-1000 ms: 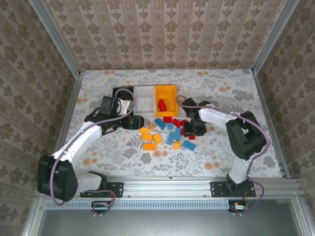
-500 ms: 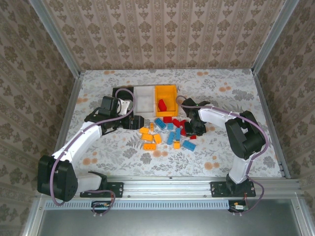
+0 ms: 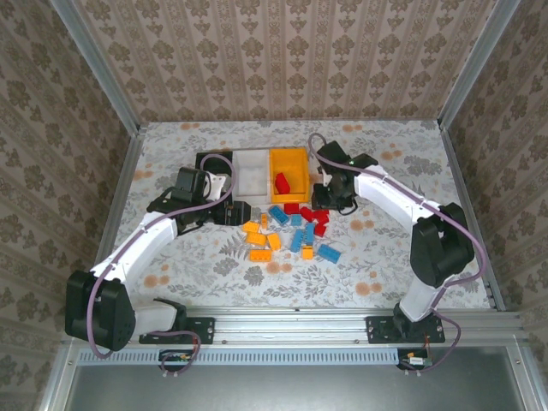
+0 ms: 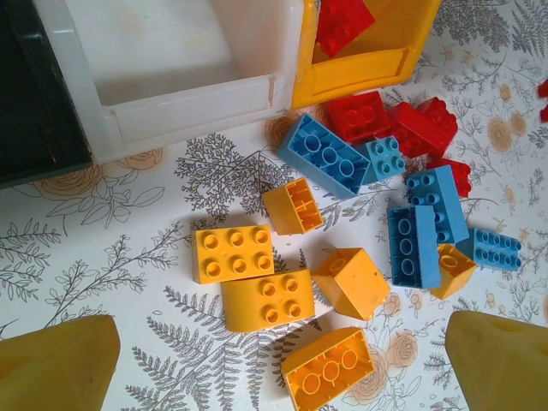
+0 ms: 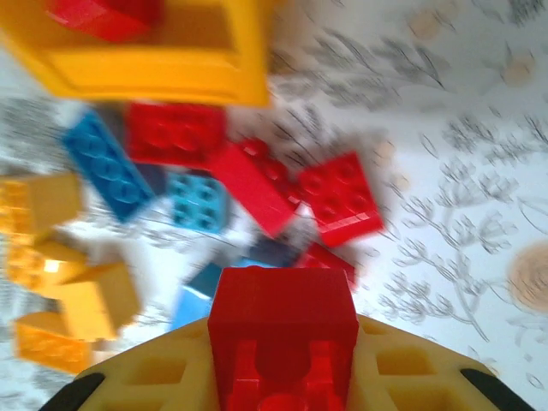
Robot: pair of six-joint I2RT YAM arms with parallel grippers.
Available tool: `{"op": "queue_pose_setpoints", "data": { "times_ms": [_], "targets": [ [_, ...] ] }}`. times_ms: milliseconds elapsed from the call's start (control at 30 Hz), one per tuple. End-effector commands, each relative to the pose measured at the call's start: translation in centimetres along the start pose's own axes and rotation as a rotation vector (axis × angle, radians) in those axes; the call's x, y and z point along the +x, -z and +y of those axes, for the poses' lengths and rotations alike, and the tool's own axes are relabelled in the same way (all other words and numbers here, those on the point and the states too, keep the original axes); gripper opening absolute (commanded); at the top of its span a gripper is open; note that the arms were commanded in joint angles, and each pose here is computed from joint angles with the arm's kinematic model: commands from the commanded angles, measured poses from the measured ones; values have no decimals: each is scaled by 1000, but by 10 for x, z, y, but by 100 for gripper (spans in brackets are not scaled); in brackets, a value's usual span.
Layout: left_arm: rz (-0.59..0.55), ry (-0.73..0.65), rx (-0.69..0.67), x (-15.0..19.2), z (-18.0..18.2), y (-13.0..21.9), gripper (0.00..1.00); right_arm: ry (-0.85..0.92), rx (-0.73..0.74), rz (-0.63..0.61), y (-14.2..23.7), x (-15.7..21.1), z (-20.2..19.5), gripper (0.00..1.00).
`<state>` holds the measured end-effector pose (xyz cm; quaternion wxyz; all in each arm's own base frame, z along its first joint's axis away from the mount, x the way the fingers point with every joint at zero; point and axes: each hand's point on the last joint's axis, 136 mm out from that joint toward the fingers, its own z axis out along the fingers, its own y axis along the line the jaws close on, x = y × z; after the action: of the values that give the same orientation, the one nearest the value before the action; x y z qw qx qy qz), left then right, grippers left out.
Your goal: Sort the legos into containers by color
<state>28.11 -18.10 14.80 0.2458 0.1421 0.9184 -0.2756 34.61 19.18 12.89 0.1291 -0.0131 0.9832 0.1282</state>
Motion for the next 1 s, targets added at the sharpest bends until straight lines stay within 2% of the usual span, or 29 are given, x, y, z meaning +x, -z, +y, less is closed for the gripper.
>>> {"op": "queue_pose_setpoints", "data": {
  "times_ms": [0, 300, 467, 567, 733, 967],
  "targets": [
    [19, 6, 3, 6, -1, -2, 100, -12, -101, 34, 0, -11, 25, 30],
    [25, 4, 1, 7, 0, -3, 100, 23, -131, 47, -31, -59, 52, 31],
    [33, 6, 0, 8, 0, -5, 100, 29, -126, 66, -48, -74, 57, 39],
    [33, 8, -2, 8, 1, -5, 100, 27, -130, 70, -52, -79, 60, 47],
    [39, 10, 2, 9, 1, -6, 100, 28, -134, 52, -45, -83, 63, 54],
    [76, -10, 5, 16, -5, -9, 100, 28, -130, 28, -27, -68, 56, 56]
  ]
}}
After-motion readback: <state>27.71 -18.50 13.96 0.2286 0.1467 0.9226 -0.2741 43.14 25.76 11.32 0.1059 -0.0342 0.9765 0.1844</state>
